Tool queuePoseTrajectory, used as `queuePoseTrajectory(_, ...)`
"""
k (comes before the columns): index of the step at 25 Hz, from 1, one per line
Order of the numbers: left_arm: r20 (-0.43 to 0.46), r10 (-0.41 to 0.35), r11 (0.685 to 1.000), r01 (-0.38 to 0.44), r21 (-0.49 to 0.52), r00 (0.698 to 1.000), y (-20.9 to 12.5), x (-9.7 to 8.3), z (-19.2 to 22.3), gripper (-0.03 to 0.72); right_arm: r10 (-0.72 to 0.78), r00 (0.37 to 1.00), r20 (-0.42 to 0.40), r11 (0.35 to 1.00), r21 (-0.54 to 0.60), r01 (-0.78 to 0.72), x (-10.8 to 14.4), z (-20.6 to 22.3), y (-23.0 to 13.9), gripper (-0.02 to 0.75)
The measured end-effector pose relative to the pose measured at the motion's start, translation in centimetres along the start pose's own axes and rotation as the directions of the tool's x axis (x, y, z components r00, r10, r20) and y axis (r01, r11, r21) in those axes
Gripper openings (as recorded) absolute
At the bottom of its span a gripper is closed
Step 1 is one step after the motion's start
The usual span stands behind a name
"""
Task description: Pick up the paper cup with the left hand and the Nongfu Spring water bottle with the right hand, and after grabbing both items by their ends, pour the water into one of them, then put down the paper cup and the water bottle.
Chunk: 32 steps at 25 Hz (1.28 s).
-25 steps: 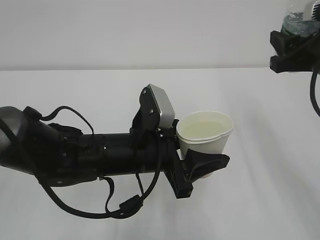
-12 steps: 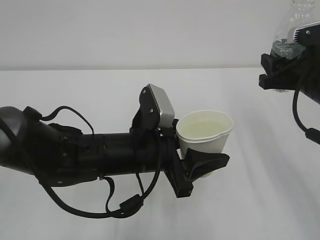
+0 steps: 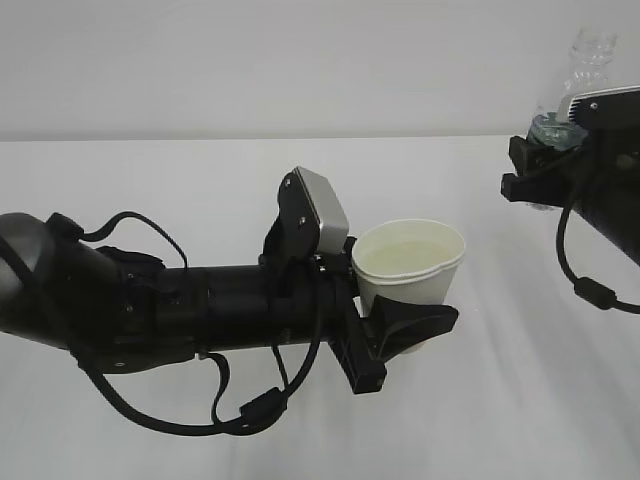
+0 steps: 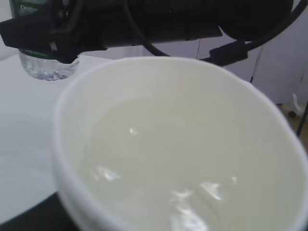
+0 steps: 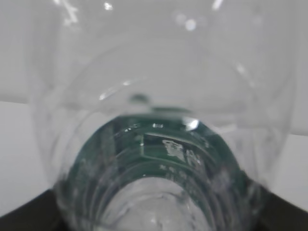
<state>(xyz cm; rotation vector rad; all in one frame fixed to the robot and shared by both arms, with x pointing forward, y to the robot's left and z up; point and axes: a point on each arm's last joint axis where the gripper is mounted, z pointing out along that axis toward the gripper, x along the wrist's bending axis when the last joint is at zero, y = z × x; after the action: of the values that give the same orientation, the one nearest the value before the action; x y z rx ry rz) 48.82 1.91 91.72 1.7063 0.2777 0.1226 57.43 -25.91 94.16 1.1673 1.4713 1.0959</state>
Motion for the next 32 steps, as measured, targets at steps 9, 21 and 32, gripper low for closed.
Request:
queuePoseTrajectory(9,-0.005,-0.003,1.000,0.003,-0.002,1.000,0.0,0.0,0.0,0.419,0.039,0.998,0.056,0.999,0.011,-0.039,-0.1,1.2,-2.8,0.458)
queuePoseTrajectory(21,-0.007,-0.005,1.000,0.005,-0.003,1.000,0.0,0.1,0.0,0.419,0.080,0.994,0.078,0.996,0.021,-0.082,0.0,3.5,-4.9,0.458)
queuePoseTrajectory(32,-0.010,-0.007,1.000,0.007,-0.005,1.000,0.0,0.1,0.0,0.419,0.061,0.998,0.024,0.998,0.022,-0.062,0.7,6.2,-5.9,0.435)
